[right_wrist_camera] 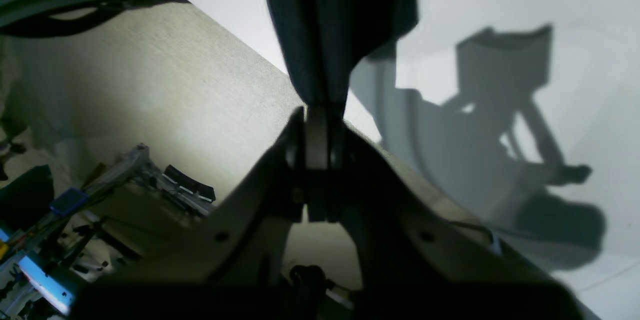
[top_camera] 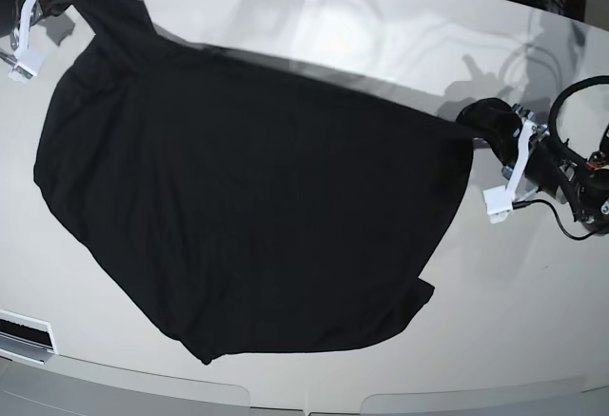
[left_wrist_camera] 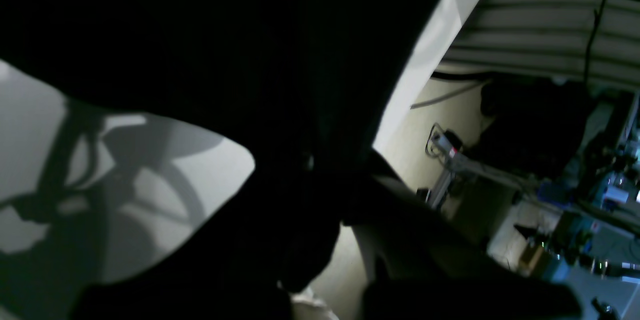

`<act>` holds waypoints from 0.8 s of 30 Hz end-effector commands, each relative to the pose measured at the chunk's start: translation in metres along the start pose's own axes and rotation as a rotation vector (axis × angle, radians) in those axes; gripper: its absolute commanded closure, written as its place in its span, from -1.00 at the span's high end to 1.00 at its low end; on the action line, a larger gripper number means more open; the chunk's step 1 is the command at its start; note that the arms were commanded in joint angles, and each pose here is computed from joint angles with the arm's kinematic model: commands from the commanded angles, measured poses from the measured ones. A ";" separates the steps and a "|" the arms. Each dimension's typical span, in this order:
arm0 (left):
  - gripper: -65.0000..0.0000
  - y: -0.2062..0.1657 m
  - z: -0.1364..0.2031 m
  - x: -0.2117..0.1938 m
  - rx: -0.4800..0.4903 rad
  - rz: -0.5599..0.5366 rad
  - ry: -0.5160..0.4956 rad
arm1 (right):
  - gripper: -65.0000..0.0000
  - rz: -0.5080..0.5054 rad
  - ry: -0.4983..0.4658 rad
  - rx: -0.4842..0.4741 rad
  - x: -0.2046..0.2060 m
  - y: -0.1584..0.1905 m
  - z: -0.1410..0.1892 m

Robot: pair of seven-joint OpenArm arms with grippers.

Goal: Layout the t-shirt on the table in an organized manner, then fold the t-shirt properly
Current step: 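Swing the held t-shirt up and lay it flat across the table, then open both grippers to release the t-shirt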

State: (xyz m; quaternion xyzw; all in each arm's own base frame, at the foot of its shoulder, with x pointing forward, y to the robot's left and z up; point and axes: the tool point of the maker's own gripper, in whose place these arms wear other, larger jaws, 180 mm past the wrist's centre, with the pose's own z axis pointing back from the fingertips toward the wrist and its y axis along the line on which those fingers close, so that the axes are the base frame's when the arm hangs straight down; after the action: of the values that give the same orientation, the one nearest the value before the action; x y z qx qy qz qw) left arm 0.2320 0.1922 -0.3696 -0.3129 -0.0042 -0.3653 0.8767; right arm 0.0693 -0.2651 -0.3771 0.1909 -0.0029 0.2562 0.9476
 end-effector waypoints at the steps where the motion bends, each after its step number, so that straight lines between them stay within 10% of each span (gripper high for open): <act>1: -1.00 -0.001 0.008 -0.004 0.008 -0.001 -0.001 | -1.00 0.018 0.004 -0.021 0.002 -0.005 0.008; 12: -1.00 -0.024 -0.002 -0.046 -0.036 -0.026 0.089 | -1.00 0.015 0.010 -0.017 -0.001 -0.003 0.007; 15: -1.00 -0.024 -0.002 -0.046 -0.036 -0.024 0.089 | -0.40 0.015 0.008 -0.015 -0.001 -0.003 0.007; 17: -0.57 -0.024 -0.002 -0.046 -0.033 -0.015 0.089 | 0.01 0.019 -0.010 0.003 0.004 0.001 0.008; 20: -0.03 -0.022 0.005 -0.036 -0.017 -0.049 0.073 | 0.09 0.074 -0.052 0.028 0.020 0.011 0.018; 24: -0.05 -0.008 0.035 -0.010 0.065 -0.083 0.023 | 0.09 0.174 -0.119 -0.024 0.045 0.017 0.043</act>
State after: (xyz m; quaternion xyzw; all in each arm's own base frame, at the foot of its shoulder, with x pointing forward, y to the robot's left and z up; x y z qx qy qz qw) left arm 0.2168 0.2055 -0.3524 -0.2893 -0.0012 -0.4066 0.8666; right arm 0.0995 -0.2428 -0.3322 0.1990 -0.0734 0.3179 0.9241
